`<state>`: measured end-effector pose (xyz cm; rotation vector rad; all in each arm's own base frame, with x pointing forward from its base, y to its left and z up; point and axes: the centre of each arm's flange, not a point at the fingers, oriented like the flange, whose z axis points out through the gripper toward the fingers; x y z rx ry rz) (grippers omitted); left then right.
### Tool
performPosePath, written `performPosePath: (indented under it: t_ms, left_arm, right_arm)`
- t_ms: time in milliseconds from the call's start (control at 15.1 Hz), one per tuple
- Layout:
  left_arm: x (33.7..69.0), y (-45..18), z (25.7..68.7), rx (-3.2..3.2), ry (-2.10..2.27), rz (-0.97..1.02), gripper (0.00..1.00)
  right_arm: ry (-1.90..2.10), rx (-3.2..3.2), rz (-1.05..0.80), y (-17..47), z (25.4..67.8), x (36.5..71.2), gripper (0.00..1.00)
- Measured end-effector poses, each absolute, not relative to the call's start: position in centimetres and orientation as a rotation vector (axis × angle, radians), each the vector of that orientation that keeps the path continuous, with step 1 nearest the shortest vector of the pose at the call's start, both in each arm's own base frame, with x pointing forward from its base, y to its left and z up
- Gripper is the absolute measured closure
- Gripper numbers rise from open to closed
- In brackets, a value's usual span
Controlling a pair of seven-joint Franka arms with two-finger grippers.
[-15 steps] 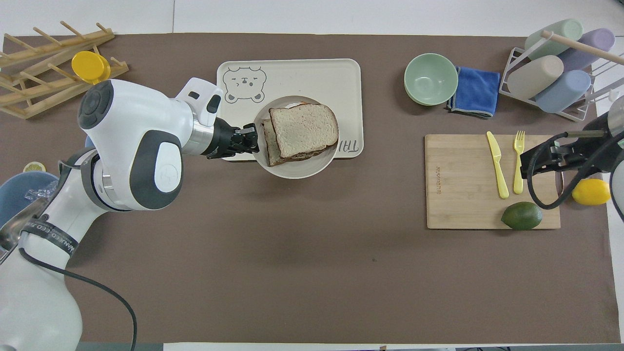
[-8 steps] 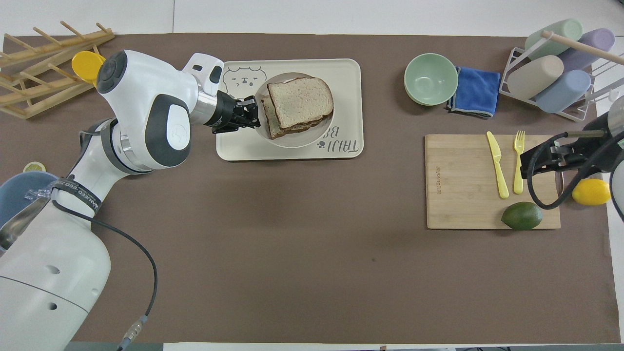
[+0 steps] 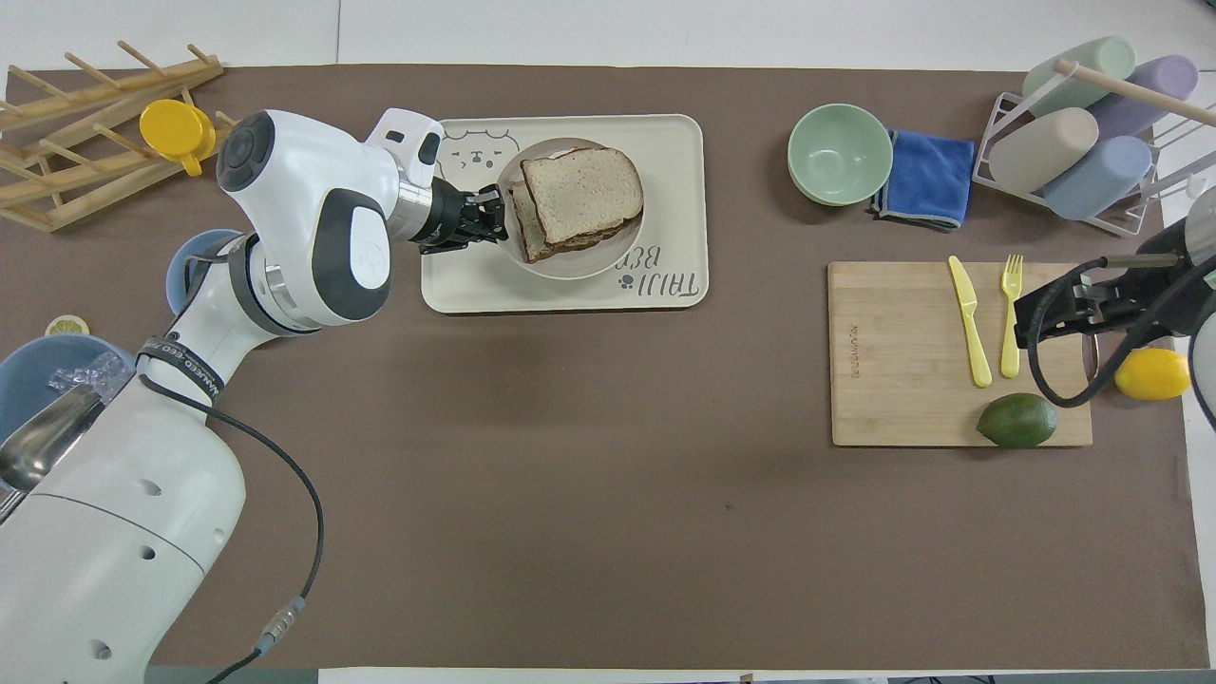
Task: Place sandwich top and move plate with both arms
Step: 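Open the left gripper and release the plate on the tray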
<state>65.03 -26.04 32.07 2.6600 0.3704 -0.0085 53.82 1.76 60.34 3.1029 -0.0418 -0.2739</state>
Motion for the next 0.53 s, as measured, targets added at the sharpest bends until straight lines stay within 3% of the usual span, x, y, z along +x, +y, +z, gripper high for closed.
performPosePath:
  t_ms: [399,465,532]
  left_arm:
    - [64.1,-26.2,30.1,2.681,0.333,0.028,0.93]
    - [64.1,-26.1,30.1,2.682,0.322,0.032,0.91]
    - [64.1,-26.1,30.1,2.684,0.312,0.036,0.83]
  right_arm:
    - [-0.042,3.103,-0.274,1.8,60.3,53.8,0.00]
    - [-0.042,3.103,-0.274,1.8,60.3,53.8,0.00]
    - [-0.042,3.103,-0.274,1.8,60.3,53.8,0.00]
